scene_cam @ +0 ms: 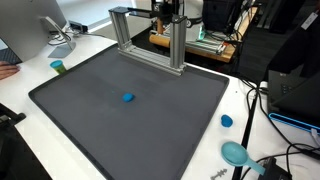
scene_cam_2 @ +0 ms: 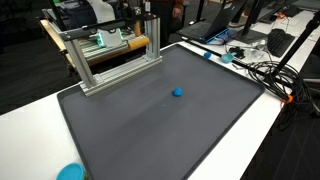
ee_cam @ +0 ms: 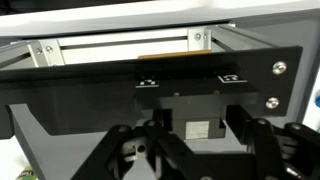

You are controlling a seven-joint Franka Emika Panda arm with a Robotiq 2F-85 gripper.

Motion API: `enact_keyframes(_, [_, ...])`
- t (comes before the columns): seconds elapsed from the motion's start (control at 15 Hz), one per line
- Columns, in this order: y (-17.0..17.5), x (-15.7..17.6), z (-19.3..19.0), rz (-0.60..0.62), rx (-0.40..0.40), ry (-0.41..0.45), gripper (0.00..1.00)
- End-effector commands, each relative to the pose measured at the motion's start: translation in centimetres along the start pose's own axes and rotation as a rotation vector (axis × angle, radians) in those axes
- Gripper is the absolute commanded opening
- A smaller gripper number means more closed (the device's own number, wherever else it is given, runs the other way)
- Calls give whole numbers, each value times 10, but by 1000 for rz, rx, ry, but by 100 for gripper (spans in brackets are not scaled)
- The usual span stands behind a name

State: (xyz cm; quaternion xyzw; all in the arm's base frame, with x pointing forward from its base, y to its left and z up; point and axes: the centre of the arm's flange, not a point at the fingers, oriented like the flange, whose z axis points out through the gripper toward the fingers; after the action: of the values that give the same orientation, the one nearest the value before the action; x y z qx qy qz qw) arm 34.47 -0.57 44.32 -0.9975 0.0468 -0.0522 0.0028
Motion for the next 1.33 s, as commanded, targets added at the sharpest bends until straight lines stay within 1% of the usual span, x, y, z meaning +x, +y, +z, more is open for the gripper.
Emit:
enact_keyframes(0.0, [1,-12,-1,-48,30,-20,76])
enact_keyframes(0.07, [0,-12,-1,-56,32,-22,76])
enact_keyframes(0.13, [0,-12,0,-66,35,-28,80])
enact_keyframes(0.27, [0,-11,1,-78,42,-28,77])
enact_keyframes(0.33, [0,-11,2,-87,45,-30,73])
enact_keyframes(0.47, [0,-10,4,-104,60,-31,68])
enact_keyframes(0.53, [-1,-10,5,-107,64,-31,62])
enact_keyframes(0.6, [0,-9,6,-108,68,-31,65])
enact_keyframes(0.67, [1,-9,6,-109,71,-31,64])
enact_keyframes(0.73, [3,-9,6,-107,72,-28,65])
enact_keyframes(0.8, [4,-8,7,-103,72,-26,63])
enact_keyframes(0.87, [6,-8,7,-95,69,-26,65])
enact_keyframes(0.93, [7,-8,7,-89,72,-27,63])
enact_keyframes(1.0, [8,-7,8,-85,74,-28,64])
enact_keyframes(1.07, [8,-7,8,-80,77,-30,53])
enact_keyframes(1.13, [8,-6,8,-77,79,-30,39])
enact_keyframes(1.2, [8,-6,9,-77,83,-34,38])
enact_keyframes(1.27, [8,-4,9,-71,84,-33,31])
